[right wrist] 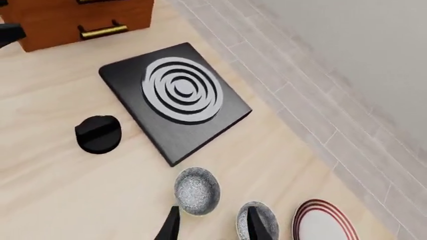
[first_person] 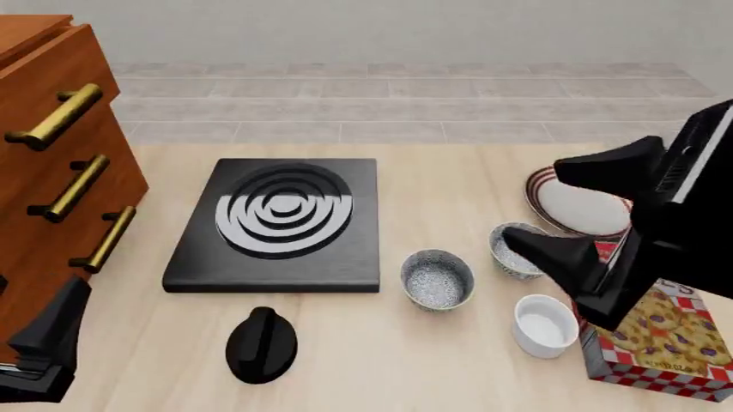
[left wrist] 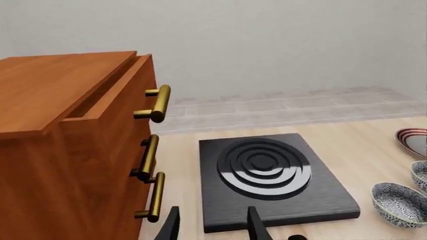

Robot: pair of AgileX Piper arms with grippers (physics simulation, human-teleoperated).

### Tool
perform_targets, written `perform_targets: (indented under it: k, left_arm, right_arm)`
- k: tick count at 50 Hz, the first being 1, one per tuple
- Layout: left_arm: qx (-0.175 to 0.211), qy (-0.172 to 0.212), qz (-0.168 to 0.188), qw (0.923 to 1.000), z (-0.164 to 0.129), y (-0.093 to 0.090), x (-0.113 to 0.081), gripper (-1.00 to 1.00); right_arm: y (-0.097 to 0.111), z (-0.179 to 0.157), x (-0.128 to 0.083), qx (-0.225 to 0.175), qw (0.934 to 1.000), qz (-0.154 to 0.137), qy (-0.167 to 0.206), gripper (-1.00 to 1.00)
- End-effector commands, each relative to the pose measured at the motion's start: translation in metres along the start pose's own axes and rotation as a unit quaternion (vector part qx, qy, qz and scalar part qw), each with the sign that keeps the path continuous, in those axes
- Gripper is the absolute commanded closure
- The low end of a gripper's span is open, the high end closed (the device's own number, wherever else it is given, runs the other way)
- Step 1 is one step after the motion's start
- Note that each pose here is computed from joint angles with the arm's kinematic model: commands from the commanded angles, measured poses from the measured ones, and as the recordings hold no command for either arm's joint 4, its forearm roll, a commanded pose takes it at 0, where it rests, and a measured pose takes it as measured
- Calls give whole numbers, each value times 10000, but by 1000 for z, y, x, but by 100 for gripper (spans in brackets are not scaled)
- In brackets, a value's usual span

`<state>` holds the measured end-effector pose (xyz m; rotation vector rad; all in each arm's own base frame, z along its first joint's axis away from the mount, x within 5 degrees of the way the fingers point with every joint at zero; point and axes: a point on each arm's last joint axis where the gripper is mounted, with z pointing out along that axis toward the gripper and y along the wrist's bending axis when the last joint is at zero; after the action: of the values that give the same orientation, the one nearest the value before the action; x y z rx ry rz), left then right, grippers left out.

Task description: Pick the akita bowl from table center and place it on the plate.

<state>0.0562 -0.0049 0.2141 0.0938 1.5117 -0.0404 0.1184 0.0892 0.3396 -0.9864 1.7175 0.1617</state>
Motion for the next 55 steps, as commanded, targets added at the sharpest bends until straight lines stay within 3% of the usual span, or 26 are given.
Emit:
perform_targets:
  k: [1,5,8,19,21,30,52,55]
  left_arm:
    - [32,1,-2,10000,0,0,-1,-100]
    - [59,2,9,10000,-1,-1,-2,-100]
    - [66,5,15,10000,-1,-1,-2,-100]
    - [100,21,38,9999,-1,-1,-2,-100]
    - [106,29,46,9999,0,-1,-1,-100]
    - [128,35,67,9999,0,-1,1,-100]
    - [153,49,92,9998,0,-2,2,-100]
    - [157,45,99,9998,0,-2,2,-100]
  right_arm:
    - [13,34,-1,-553,9965,-438,439,-100]
    - [22,45,0,-795,9934,-553,618,-100]
    - [21,55,6,-808,9906,-771,791,-100]
    - [23,74,19,-933,9826,-1129,1139,-100]
    - [26,81,26,-1045,9776,-1254,1326,-100]
    - [20,92,36,-1012,9719,-1503,1502,-100]
    - [29,113,62,-1291,9573,-1741,1911,-100]
    - [29,116,58,-1287,9592,-1674,1881,-100]
